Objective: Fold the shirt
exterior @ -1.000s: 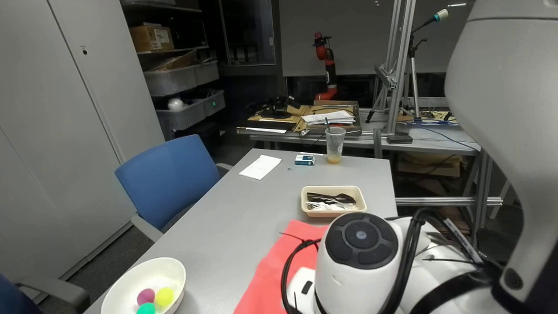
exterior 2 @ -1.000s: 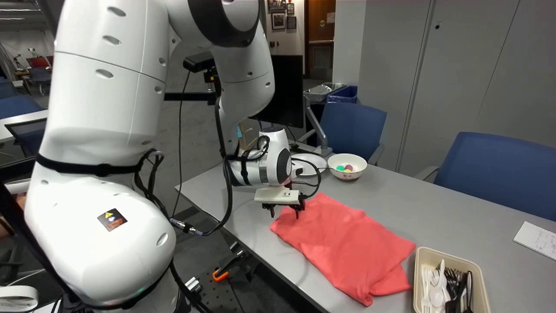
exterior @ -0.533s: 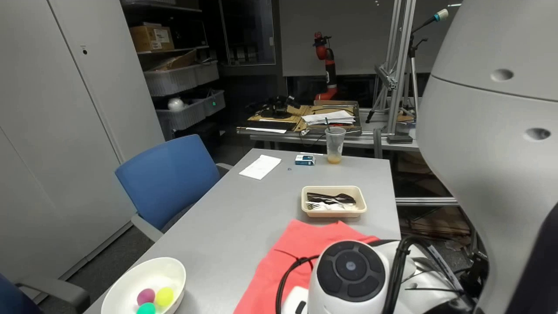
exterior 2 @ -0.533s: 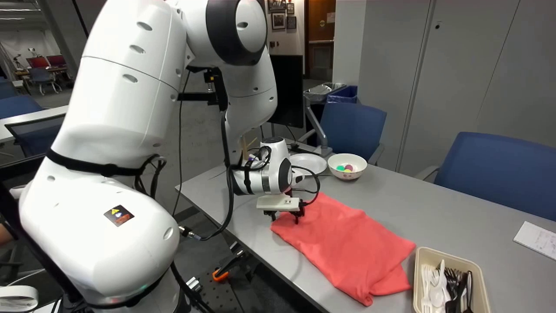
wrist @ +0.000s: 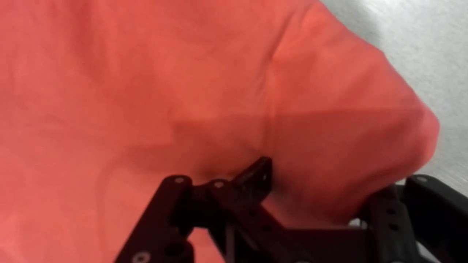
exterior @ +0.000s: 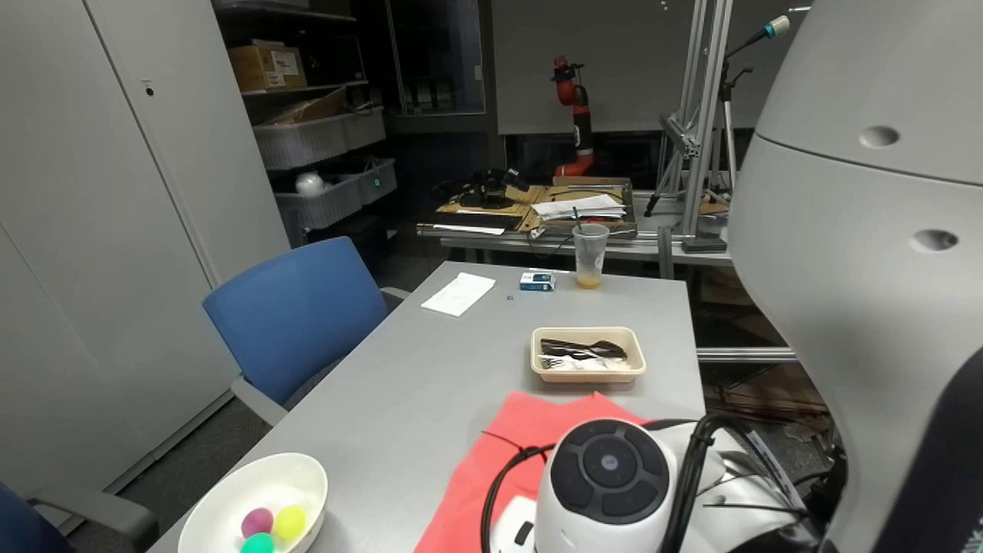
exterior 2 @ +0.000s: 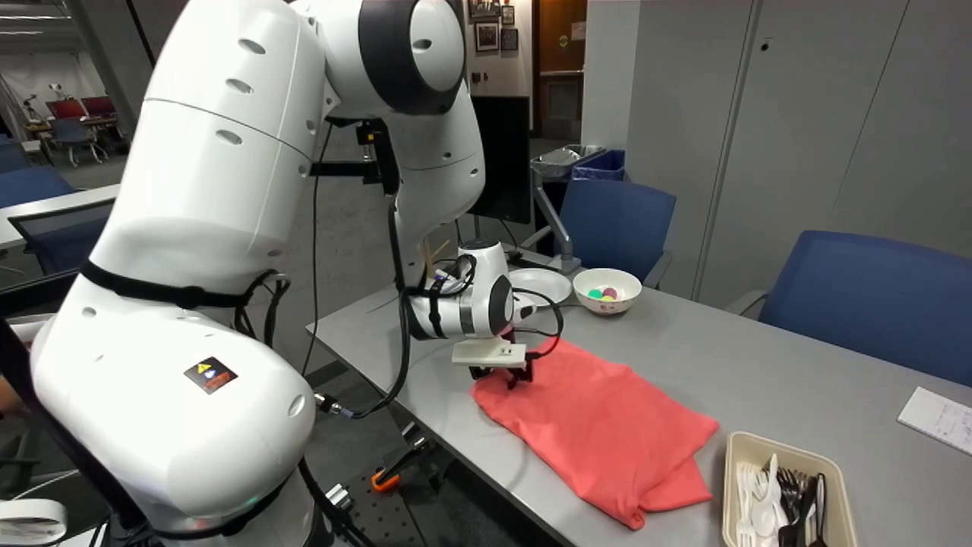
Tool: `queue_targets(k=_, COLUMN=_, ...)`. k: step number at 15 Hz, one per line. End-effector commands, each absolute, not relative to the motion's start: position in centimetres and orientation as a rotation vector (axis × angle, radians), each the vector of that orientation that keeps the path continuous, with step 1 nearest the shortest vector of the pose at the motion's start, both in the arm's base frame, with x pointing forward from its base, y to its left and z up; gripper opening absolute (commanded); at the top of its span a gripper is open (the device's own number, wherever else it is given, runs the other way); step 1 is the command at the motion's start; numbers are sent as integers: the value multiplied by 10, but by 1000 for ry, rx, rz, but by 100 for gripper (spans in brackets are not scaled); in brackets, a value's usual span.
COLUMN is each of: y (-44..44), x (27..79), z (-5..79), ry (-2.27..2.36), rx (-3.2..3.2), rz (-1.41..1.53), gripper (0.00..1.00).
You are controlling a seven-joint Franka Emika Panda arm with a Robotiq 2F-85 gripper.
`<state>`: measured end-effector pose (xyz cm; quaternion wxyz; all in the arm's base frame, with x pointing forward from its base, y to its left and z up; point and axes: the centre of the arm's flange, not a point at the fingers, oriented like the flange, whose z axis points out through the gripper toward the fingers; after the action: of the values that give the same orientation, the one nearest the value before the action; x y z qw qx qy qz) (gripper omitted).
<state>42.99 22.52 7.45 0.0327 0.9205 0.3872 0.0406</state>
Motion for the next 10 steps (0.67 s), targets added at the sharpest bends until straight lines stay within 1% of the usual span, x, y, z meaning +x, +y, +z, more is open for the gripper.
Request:
queue_targets(k=1, y=231, x=427, z=76, ry=1165, rx=2861, rz=139, gripper=1)
queue_targets(k=2, y=233, x=427, z=80, ry=1154, rx=2888, rz=128, gripper=0)
queue_targets(k=5, y=251, x=428, z=104, ry=1118, rx=3058, rz=89, gripper=0)
queue_targets(k=10, y=265, x=435, z=160, ry=1074, rx=3273, rz=170, gripper=0)
